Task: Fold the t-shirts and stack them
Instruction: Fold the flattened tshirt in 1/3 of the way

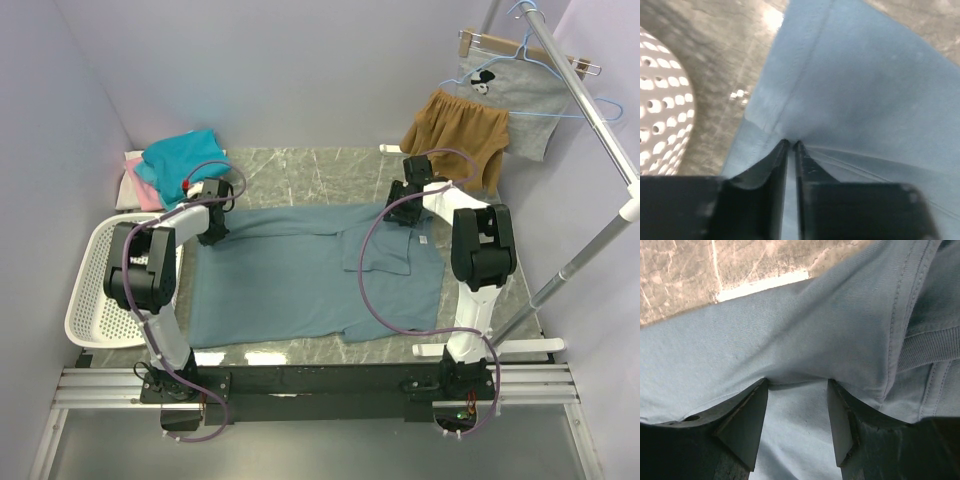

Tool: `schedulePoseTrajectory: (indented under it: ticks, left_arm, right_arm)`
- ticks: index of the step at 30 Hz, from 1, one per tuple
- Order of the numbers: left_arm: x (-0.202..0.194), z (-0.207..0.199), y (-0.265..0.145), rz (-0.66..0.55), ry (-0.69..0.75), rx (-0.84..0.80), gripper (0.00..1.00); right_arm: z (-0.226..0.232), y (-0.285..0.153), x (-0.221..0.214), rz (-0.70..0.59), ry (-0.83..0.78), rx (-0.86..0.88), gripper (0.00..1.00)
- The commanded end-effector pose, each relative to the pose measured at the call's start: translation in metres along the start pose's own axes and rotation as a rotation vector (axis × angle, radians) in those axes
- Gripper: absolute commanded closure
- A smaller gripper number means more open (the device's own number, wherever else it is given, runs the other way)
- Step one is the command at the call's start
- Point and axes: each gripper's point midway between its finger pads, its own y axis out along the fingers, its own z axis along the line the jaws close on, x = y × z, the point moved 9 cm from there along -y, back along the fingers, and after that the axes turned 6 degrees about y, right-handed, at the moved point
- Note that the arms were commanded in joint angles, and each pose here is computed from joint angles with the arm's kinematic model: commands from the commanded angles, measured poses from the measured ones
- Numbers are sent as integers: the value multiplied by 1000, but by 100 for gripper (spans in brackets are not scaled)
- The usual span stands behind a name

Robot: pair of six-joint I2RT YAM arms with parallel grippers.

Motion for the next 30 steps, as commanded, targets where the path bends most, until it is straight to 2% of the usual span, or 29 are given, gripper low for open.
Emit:
schedulePoseTrajectory:
  ticks: [1,3,4,6,7,9,10,15,19,30]
  left_arm:
    - [34,12,-21,-123,-74,49,55]
    - [42,15,-27,-142,-95,57,42]
    - [47,15,-35,-163,-107,32,35]
    - [45,13,-43,-167,-117,-56,32]
    - [54,12,-56,-226,-149,-110,29]
    - [51,10,-63,-240,-145,-198,26]
    - [58,7,-70,-284,-161,-243,20]
    - [65,-15,-64,-240,-107,-378,21]
    - [54,-29,-32,-140,-85,-363,22]
    - [44,-37,11,-95,-68,-276,25]
  right_arm:
    - [-12,-15,14,-43,-8,-66,41]
    - [-15,-16,12,-52,-12,-69,41]
    - [-9,-25,16,-87,-24,-11,41]
    - [-4,-31,14,-99,-37,67,41]
    - [-1,-42,17,-128,-40,93,41]
    - [0,-50,17,-151,-44,109,40]
    - [2,-59,22,-182,-46,121,40]
    - [9,-62,35,-199,-42,118,39]
    - [9,-41,39,-167,-16,86,39]
    - [-3,-7,50,-75,43,-61,39]
